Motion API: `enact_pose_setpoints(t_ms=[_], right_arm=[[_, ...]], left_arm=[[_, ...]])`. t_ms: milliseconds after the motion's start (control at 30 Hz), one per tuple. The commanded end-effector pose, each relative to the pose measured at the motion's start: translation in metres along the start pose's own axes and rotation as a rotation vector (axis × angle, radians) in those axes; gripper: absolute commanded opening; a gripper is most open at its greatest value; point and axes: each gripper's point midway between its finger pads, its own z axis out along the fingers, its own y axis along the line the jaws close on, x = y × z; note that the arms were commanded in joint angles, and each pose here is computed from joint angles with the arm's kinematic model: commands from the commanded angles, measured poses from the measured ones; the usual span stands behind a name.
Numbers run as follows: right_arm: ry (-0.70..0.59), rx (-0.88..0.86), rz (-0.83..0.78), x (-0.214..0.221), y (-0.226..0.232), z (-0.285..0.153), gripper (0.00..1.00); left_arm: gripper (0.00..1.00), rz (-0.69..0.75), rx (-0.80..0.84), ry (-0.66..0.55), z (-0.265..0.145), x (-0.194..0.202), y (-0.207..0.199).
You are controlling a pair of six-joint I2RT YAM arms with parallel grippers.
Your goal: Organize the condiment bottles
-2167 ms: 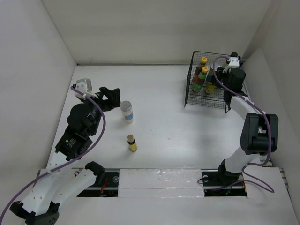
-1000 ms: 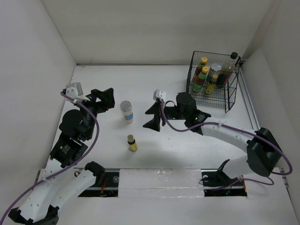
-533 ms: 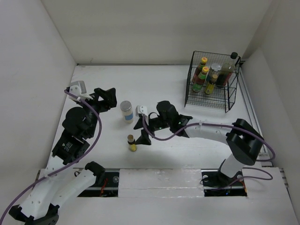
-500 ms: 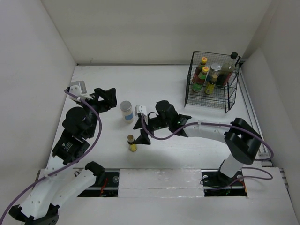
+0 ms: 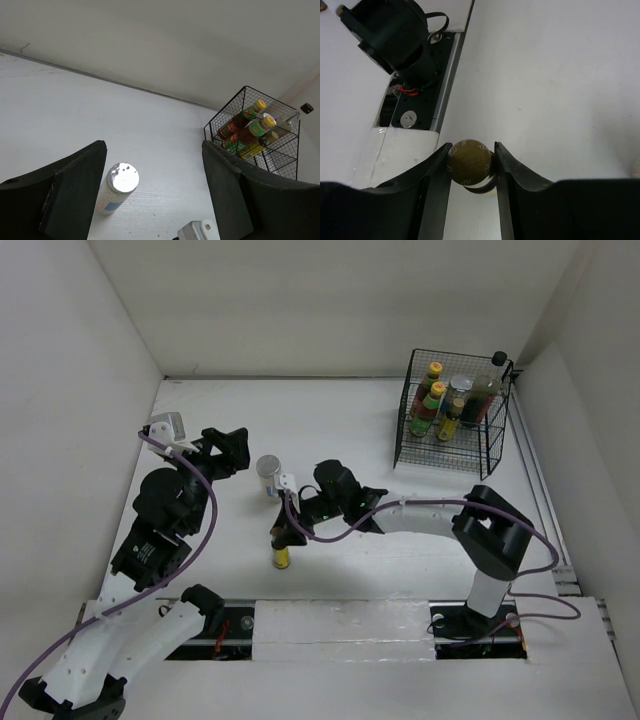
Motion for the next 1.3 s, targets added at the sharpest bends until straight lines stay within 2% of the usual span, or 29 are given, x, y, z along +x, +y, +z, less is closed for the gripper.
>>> enact_pose_setpoints(t_ms=[0,100,133,267,300,367,400,467,500,533,600,633,767,933,1100,1167,1267], right_arm=[[-0.129,-0.018,-0.112,-0.061,0.008,-0.012,0.33],[-0.226,0.052,-0.182,-0.106,-0.001,-0.04,0.3],[-0.312,0.099,-0.237,-0.142,-0.003,-0.062,0.29],[-0.451,0.251,-0.344,-0.211,-0.009,-0.123,0.29],[-0.478,0.364,-0.351,-0.224,-0.03,-0.154,0.27],[-0.542,0.508,-0.393,-0.252,-0.031,-0.208,0.26],[-0.575,0.676,-0.39,-0.26,-0.051,-0.253,0.26],[-0.628,0.863,-0.399,-0.272,-0.048,-0.312,0.26],[-0.61,0.97,-0.362,-0.264,-0.056,-0.337,0.24],[-0.63,1.157,-0.331,-0.26,-0.068,-0.385,0.24],[-0.63,1.337,-0.294,-0.248,-0.066,-0.431,0.24],[-0.632,1.475,-0.27,-0.239,-0.069,-0.469,0.24],[-0.603,1.71,-0.209,-0.211,-0.073,-0.535,0.23],[-0.532,1.847,-0.086,-0.165,-0.104,-0.579,0.22],[-0.503,1.875,-0.004,-0.137,-0.13,-0.609,0.21],[-0.505,1.871,0.013,-0.133,-0.139,-0.612,0.21],[-0.538,1.872,-0.045,-0.143,-0.139,-0.621,0.21]], left_arm=[[0.73,-0.013,0.015,-0.029,0.0,-0.008,-0.003],[0.73,-0.013,0.024,-0.025,0.0,-0.007,-0.005],[0.73,-0.013,0.024,-0.025,0.0,-0.007,-0.005],[0.73,-0.013,0.032,-0.022,0.0,-0.007,-0.006],[0.73,-0.013,0.032,-0.022,0.0,-0.007,-0.006],[0.73,-0.016,0.036,-0.029,-0.003,-0.009,-0.006],[0.73,-0.016,0.036,-0.029,-0.003,-0.009,-0.006],[0.73,-0.016,0.036,-0.029,-0.003,-0.009,-0.006],[0.73,-0.016,0.036,-0.029,-0.003,-0.009,-0.006],[0.73,-0.016,0.036,-0.029,-0.003,-0.009,-0.006],[0.73,-0.016,0.036,-0.029,-0.003,-0.009,-0.006],[0.73,-0.016,0.036,-0.029,-0.003,-0.009,-0.006],[0.73,-0.016,0.036,-0.029,-0.003,-0.009,-0.006],[0.73,-0.013,0.032,-0.022,0.0,-0.007,-0.006],[0.73,-0.009,0.018,-0.017,0.002,-0.004,-0.004],[0.73,-0.004,0.014,-0.008,0.005,-0.001,-0.004],[0.73,-0.004,0.014,-0.008,0.005,-0.001,-0.004]])
